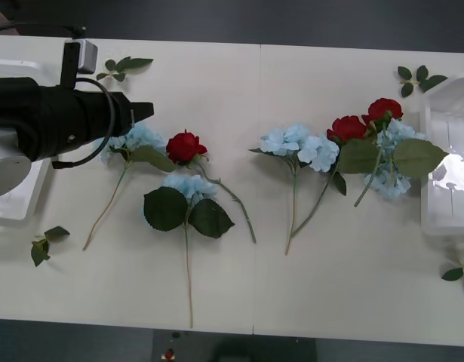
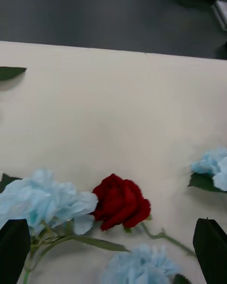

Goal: Put the red flowers into the right box and the blue flowers into the left box

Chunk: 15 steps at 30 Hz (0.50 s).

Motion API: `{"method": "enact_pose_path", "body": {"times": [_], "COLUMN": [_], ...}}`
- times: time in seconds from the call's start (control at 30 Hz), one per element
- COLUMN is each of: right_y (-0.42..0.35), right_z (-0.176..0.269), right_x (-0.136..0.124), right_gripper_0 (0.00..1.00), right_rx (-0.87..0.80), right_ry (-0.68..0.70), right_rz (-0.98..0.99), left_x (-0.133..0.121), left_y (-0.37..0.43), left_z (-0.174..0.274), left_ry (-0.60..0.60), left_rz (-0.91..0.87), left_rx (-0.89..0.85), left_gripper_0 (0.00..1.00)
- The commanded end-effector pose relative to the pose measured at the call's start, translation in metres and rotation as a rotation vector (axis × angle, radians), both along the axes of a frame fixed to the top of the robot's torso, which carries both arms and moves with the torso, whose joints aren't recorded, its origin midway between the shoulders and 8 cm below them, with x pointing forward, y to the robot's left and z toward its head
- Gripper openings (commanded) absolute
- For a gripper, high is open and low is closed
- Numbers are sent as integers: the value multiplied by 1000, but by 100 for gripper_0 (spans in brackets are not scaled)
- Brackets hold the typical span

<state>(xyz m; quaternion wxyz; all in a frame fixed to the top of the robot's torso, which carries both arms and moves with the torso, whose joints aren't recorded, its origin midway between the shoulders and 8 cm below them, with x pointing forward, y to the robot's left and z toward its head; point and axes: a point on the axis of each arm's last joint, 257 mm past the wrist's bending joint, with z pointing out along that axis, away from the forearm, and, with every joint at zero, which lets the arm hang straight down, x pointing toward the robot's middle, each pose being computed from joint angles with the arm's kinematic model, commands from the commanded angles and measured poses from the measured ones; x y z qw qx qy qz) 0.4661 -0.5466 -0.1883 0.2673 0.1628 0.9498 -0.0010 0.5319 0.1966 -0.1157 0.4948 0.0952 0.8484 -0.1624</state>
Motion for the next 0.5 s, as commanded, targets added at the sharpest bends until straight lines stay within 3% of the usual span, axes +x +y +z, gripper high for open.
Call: {"method": "enact_pose_path", "body": {"times": [0.03, 0.17, 0.23, 0.27, 0.3, 0.33, 0.37, 0.4, 0.5], "right_y": [-20, -30, -32, -32, -33, -33, -32, -32, -27], "right_z": [5, -6, -6, -7, -6, -6, -7, -6, -3], "right_x": [6, 9, 11, 11, 11, 11, 11, 11, 14], "right_gripper_0": [0, 1, 12, 30, 60, 81, 95, 100, 100], "right_rx": [-20, -33, -36, -40, -42, -42, -40, -38, -35], "right_ry": [-23, -32, -39, -38, -38, -38, -39, -40, -49], "right_rz": [-57, -76, -78, -76, -76, -76, -75, -74, -57], "left_x": [7, 5, 3, 0, -3, -6, -10, -13, -18], "left_y": [31, 62, 68, 75, 82, 86, 91, 96, 108], "left_z": [-4, -29, -37, -44, -52, -58, -66, -71, -81], "left_ry": [8, 48, 61, 80, 105, 122, 150, 168, 213], "left_rz": [27, 57, 60, 64, 69, 67, 65, 68, 90], "left_rx": [47, 105, 118, 124, 128, 145, 167, 187, 215], "left_gripper_0": [100, 100, 100, 100, 100, 100, 100, 100, 100]}}
